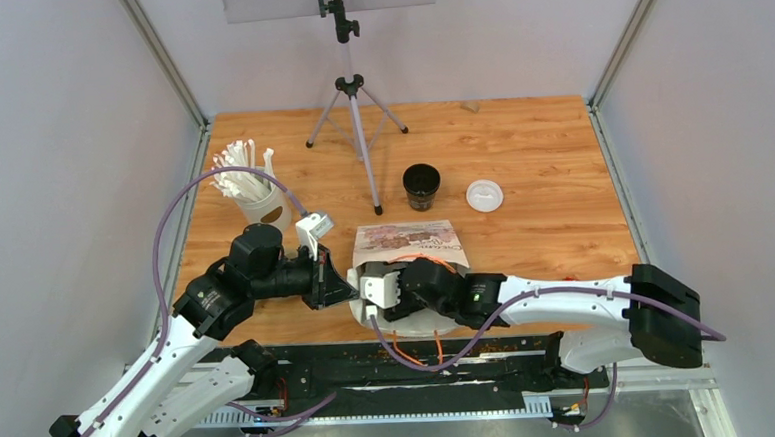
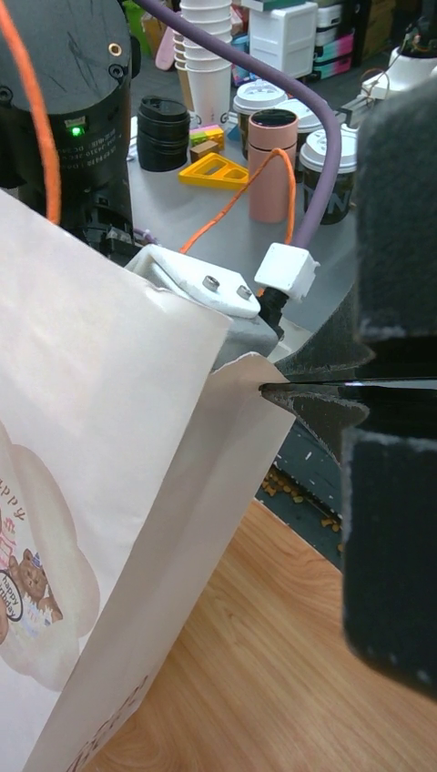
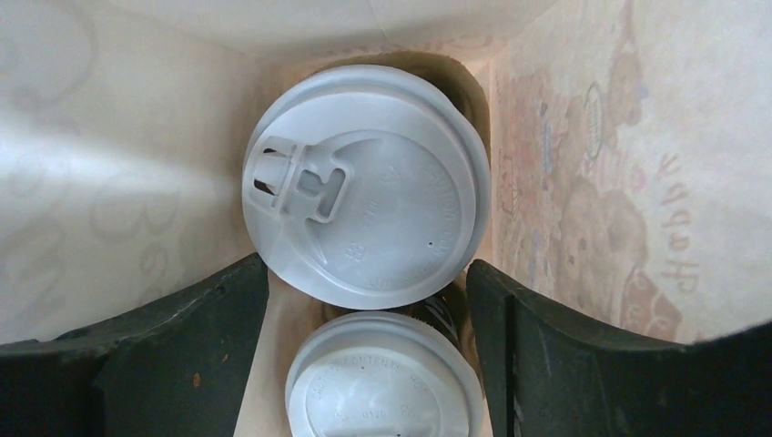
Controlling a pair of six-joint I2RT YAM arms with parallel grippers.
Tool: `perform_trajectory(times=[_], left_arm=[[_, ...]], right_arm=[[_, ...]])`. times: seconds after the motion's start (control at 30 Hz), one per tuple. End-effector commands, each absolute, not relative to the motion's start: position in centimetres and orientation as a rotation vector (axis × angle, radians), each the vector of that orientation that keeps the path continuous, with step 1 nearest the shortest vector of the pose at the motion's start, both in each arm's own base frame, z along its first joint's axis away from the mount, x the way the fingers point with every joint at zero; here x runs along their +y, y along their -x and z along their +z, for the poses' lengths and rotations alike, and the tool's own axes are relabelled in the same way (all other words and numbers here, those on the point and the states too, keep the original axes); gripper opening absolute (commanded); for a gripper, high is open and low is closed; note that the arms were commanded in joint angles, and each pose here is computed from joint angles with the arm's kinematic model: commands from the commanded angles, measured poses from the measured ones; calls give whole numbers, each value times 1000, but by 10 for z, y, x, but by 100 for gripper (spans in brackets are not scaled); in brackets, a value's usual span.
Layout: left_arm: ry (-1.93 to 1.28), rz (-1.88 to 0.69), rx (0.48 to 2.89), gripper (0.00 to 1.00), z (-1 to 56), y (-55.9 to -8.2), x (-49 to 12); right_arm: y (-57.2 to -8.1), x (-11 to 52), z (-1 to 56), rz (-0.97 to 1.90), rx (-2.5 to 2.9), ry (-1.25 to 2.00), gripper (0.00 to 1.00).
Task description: Pack the takeout coffee
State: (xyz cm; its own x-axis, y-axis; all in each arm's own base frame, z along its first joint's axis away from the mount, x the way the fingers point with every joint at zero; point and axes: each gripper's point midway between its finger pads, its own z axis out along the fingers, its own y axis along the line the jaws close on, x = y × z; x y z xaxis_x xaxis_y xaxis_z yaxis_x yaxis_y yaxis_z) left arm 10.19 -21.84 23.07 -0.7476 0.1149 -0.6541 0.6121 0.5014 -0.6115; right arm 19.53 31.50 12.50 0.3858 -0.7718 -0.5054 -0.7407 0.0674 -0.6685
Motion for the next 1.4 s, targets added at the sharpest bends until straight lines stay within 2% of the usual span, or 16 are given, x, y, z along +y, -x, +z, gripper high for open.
perform_trajectory(times=[0.0, 0.37, 1.03, 1.17, 1.37], left_arm=[[-618, -1227, 2138, 0, 244, -102, -222], [-624, -1202, 2161, 0, 238, -99, -217], [-602, -1202, 2169, 0, 239, -101, -217], [-596, -1188, 2169, 0, 240, -102, -215], [-594, -1179, 2172, 0, 239, -103, -215]], right_arm=[[-195, 337, 151, 50, 1335, 1607, 79], [-199, 348, 136, 51, 1367, 1603, 74], [-207, 346, 133, 24, 1412, 1530, 74], [-201, 344, 140, 65, 1406, 1526, 80], [-188, 336, 143, 117, 1411, 1569, 85]])
